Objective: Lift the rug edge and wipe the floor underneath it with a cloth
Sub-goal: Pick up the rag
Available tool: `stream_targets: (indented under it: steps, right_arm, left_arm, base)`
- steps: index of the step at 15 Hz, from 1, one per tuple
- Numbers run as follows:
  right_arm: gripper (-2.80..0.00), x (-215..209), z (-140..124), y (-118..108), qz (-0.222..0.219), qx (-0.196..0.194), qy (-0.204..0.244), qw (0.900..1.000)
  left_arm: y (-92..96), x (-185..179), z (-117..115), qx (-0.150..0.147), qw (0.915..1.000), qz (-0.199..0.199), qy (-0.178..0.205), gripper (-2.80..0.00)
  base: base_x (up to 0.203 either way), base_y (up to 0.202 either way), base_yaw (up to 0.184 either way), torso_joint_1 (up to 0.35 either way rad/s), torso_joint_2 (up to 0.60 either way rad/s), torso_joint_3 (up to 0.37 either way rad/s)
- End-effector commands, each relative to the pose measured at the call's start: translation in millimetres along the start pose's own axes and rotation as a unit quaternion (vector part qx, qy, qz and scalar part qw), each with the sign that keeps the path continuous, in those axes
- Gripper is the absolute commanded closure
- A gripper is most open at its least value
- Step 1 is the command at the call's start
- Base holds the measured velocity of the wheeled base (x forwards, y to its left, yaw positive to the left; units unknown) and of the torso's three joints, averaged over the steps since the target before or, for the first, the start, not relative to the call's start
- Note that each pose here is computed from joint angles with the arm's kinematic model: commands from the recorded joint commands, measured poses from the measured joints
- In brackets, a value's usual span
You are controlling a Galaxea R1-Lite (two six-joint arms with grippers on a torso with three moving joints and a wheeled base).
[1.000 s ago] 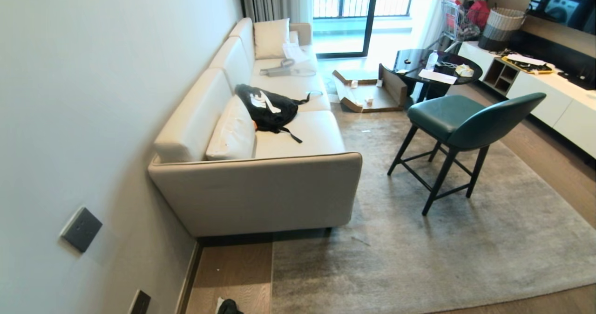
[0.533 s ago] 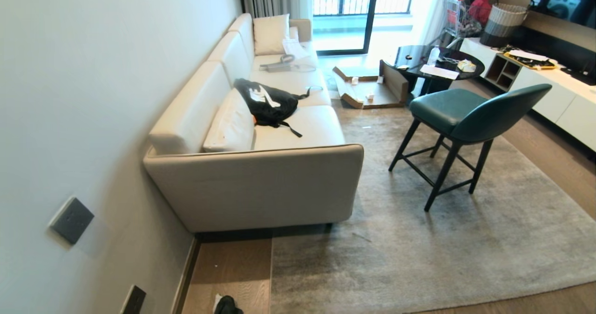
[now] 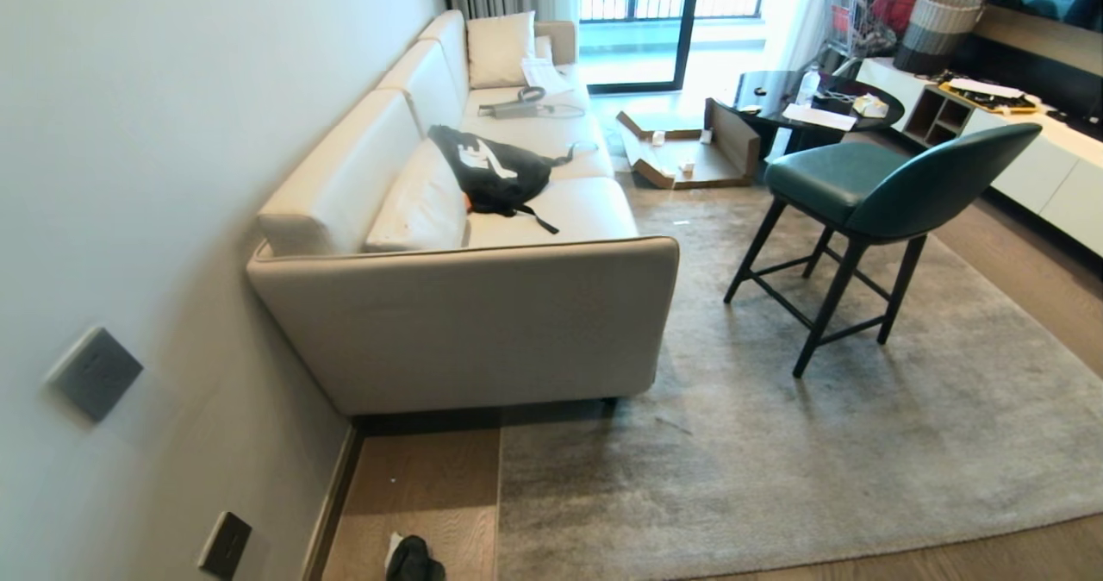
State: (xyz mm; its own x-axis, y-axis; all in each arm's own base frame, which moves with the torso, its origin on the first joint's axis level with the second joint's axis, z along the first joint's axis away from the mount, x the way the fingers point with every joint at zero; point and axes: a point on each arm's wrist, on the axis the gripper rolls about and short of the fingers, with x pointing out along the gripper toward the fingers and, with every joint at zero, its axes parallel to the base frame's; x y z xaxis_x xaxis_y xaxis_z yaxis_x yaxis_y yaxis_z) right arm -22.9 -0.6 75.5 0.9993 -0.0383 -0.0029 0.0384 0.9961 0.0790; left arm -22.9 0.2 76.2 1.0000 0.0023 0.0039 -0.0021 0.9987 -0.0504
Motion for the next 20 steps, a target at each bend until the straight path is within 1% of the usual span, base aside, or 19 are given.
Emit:
stream_targets:
  steps: [1,9,17,18,20]
  right_arm:
    - [0.0,0.0,0.0,0.0,0.0,0.0,0.0,1.0]
    - [0.0,0.1,0.0,0.0,0.0,0.0,0.001,1.0]
    - [0.0,0.1,0.0,0.0,0.0,0.001,0.0,1.0]
    - [0.0,0.1,0.0,0.0,0.0,0.001,0.001,1.0]
    - [0.0,0.1,0.0,-0.3,-0.006,0.008,0.0,1.0]
  left_arm:
    - [0.0,0.0,0.0,0.0,1.0,0.0,0.0,0.0]
    - [0.0,0.0,0.0,0.0,1.0,0.0,0.0,0.0]
    - [0.0,0.0,0.0,0.0,1.0,0.0,0.0,0.0]
    - [0.0,0.0,0.0,0.0,1.0,0.0,0.0,0.0]
    - [0.0,0.0,0.0,0.0,1.0,0.0,0.0,0.0]
  base:
    - [0.0,0.0,0.0,-0.15,0.51,0.361]
    - [0.0,0.0,0.0,-0.107,0.49,0.378]
    - [0.0,0.0,0.0,-0.013,0.44,0.426]
    - [0.0,0.0,0.0,0.004,0.24,0.278]
    - [0.0,0.0,0.0,0.0,0.0,0.0]
